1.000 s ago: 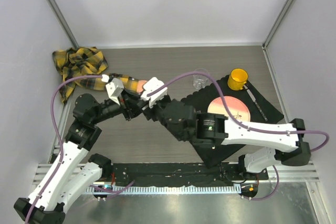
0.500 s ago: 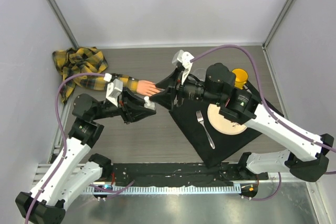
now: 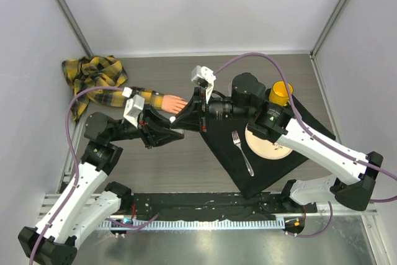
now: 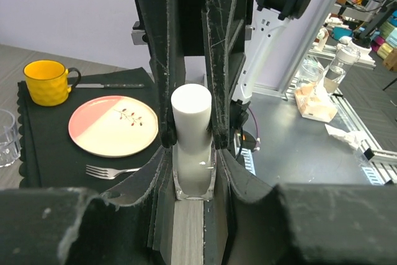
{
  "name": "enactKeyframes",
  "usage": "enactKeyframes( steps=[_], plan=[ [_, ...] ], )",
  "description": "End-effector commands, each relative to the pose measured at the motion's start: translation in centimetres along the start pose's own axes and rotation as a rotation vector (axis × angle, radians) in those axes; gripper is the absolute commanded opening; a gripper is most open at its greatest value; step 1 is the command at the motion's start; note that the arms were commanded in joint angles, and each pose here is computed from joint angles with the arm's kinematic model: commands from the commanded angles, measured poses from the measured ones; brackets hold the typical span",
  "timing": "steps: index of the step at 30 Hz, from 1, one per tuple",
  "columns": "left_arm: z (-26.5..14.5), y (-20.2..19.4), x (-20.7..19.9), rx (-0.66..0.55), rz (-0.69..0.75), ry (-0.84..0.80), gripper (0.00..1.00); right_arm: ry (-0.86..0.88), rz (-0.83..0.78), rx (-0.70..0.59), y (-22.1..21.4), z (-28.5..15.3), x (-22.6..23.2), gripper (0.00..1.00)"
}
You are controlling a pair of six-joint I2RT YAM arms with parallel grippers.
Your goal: Paint the nails
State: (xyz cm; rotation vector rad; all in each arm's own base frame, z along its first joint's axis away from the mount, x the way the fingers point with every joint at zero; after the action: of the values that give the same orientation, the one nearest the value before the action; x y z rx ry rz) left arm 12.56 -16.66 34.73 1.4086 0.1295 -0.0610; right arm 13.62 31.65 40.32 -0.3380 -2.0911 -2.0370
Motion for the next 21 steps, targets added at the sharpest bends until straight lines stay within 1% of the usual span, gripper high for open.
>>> enactKeyframes(
  steps=[1,2,3,4,5,6,7,8,9,11,12,13,14,15,18,19,21],
  plan=[
    [0.0,0.7,-0.2,-0.03,0.048,0.016,0.0,0.033,-0.016,-0.03,0.8,0.3,0.2,0.03],
    [0.0,0.7,0.0,-0.031,0.051,0.038,0.0,0.013,-0.014,-0.03,0.8,0.3,0.0,0.0],
    [-0.1,0.7,0.4,-0.029,0.079,0.069,0.0,-0.024,-0.02,-0.033,0.7,0.4,-0.4,0.0],
    [-0.3,0.6,1.0,-0.026,0.067,0.142,0.0,-0.057,-0.02,-0.036,0.6,0.3,-0.6,0.0],
    [-0.4,0.6,1.5,-0.025,0.072,0.195,0.0,-0.161,-0.024,-0.059,0.7,0.2,-1.4,0.0],
    [-0.6,0.4,2.0,-0.006,0.08,0.242,0.0,-0.23,-0.053,-0.049,0.3,0.5,-1.2,0.0],
    [-0.9,0.5,2.9,-0.013,0.084,0.333,0.0,-0.315,-0.082,-0.048,-0.1,0.8,-0.9,0.0],
    [-1.0,0.4,3.3,-0.005,0.08,0.368,0.0,-0.442,-0.119,-0.053,-0.4,1.2,-0.8,0.0],
    [-1.2,0.3,3.6,0.01,0.085,0.4,0.0,-0.735,-0.215,-0.071,-0.9,1.1,-0.1,0.0],
    [-1.3,0.3,4.2,0.015,0.083,0.45,0.0,-1.015,-0.314,-0.078,-1.0,0.8,0.5,0.0],
    [-1.4,0.3,4.3,0.017,0.082,0.455,0.0,-1.159,-0.4,-0.036,-2.3,1.6,1.0,0.0],
    [-1.4,0.2,4.3,0.018,0.081,0.457,0.0,-1.217,-0.402,-0.05,-1.6,1.7,1.2,0.0],
    [-1.4,0.2,4.4,0.019,0.079,0.457,0.0,-1.229,-0.404,-0.045,-1.7,2.1,1.2,0.0],
    [-1.4,0.2,4.4,0.019,0.081,0.455,0.0,-1.201,-0.411,-0.027,-2.1,2.8,1.1,0.0],
    [-1.3,0.2,4.2,0.02,0.081,0.445,0.0,-1.121,-0.376,-0.045,-1.8,3.4,1.6,0.01],
    [-1.3,0.2,4.2,0.021,0.08,0.437,0.0,-1.05,-0.351,-0.057,-1.4,3.5,1.8,0.08],
    [-1.2,0.2,4.0,0.022,0.079,0.42,0.0,-0.942,-0.33,-0.048,-1.3,3.6,2.1,0.2]
  ],
)
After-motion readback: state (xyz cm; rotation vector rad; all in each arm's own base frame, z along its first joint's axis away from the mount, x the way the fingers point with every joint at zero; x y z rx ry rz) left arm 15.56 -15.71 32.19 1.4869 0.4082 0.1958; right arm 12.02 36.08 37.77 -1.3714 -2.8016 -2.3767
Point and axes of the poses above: each gripper's point midway between its finger pads, its own z axis out along the fingers, its own x axis along the line the jaws close on, y = z × x, the point moved 7 cm from there along -z, back along the fingers, and after that the axes turned 3 degrees about z, right-handed, at the moved point
